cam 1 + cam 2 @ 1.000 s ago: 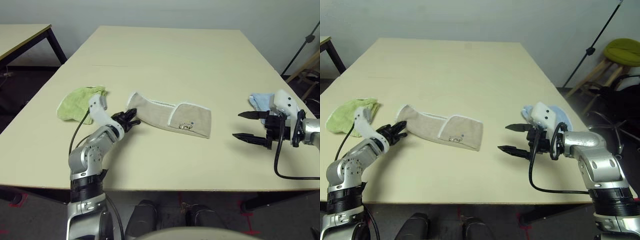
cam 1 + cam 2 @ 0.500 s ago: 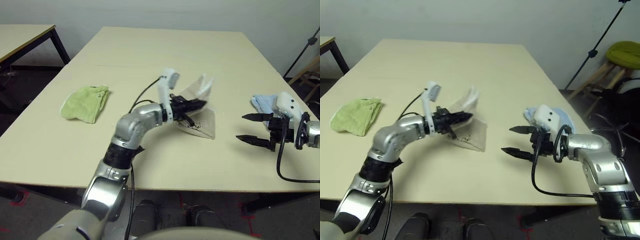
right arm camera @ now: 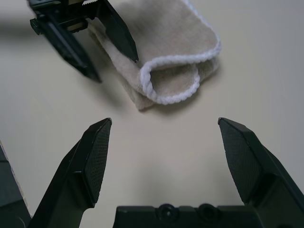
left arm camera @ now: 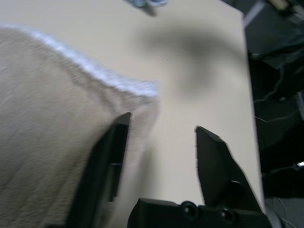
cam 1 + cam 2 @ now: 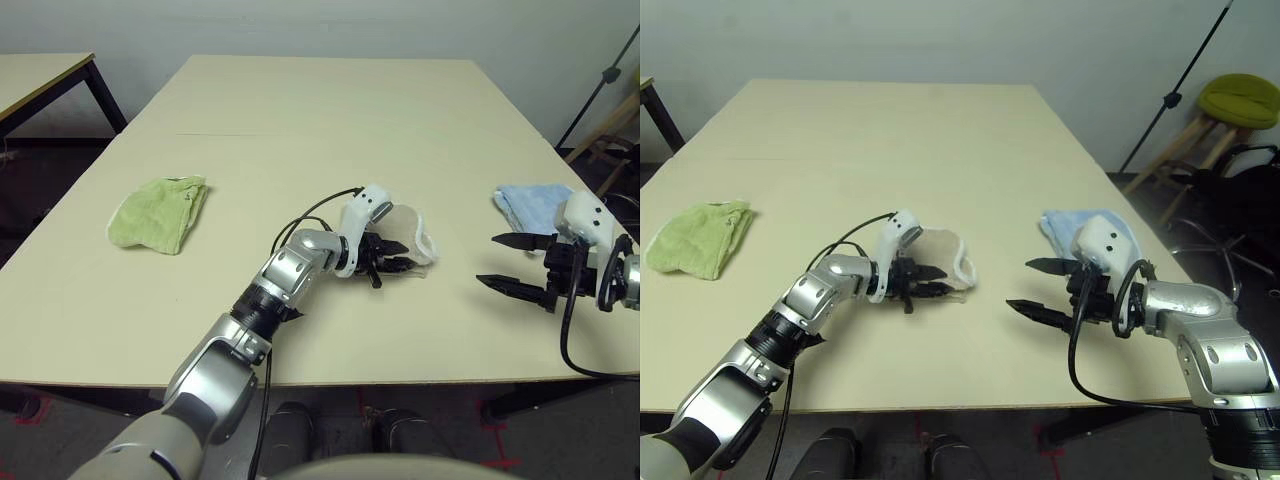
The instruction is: Fold the towel and set it aside.
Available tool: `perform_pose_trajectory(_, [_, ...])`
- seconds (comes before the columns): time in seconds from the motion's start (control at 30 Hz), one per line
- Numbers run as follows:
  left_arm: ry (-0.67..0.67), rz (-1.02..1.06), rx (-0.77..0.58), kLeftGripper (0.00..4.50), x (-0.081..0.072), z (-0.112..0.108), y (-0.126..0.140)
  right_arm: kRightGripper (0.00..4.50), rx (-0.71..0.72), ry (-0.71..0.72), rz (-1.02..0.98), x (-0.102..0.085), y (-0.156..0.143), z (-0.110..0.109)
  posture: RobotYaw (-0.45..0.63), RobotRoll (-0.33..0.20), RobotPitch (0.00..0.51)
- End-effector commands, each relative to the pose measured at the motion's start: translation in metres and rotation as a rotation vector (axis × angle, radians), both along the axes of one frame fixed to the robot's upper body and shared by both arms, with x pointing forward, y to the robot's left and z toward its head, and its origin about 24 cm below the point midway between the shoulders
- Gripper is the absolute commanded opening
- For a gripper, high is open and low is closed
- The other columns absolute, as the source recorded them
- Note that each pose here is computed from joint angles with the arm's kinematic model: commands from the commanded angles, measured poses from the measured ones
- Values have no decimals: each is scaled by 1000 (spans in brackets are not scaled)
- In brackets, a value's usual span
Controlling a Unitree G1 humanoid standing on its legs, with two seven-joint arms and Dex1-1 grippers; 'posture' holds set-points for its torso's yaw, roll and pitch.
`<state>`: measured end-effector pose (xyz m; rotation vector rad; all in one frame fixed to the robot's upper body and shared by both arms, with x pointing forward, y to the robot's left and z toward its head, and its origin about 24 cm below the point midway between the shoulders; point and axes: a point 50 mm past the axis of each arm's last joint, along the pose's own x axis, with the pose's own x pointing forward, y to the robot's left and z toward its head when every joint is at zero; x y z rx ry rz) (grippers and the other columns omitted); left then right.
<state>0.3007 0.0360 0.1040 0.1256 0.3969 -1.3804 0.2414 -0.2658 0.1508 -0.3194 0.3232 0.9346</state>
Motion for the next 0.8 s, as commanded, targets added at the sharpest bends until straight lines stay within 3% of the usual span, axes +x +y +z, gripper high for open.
perform_pose_trajectory(0.03, [32, -20, -77, 4069, -5, 30, 7, 4500, 76, -43, -14, 7, 1, 9, -15, 0, 18])
perform_pose_trajectory(0.07, [31, -5, -98, 4422, -4, 38, 11, 4500, 104, -57, -17, 10, 2, 12, -6, 0, 19])
perform_pose_trajectory(0.2, [-48, 179, -177, 4465, 16, 72, 47, 4500, 208, -183, -74, 30, 11, 26, 4, 0, 21])
perform_pose_trajectory(0.3, [-143, 379, -205, 4465, 36, 83, 74, 4500, 282, -265, -113, 47, 26, 31, 18, 0, 23])
perform_pose_trajectory(0.43, [-198, 522, -233, 4465, 47, 78, 85, 4500, 302, -332, -164, 60, 43, 22, 29, 0, 23])
perform_pose_trajectory(0.57, [-173, 529, -226, 4465, 41, 60, 81, 4500, 346, -319, -171, 63, 60, 8, 32, 0, 23])
perform_pose_trajectory(0.63, [-131, 525, -232, 4500, 37, 49, 78, 4130, 365, -273, -163, 61, 66, 0, 33, 0, 23])
perform_pose_trajectory(0.73, [-129, 502, -144, 3886, 29, 25, 75, 3220, 323, -193, -173, 56, 71, -25, 34, 0, 23])
perform_pose_trajectory(0.8, [-153, 493, -85, 3239, 26, 12, 73, 2500, 316, -163, -190, 54, 73, -35, 33, 0, 21])
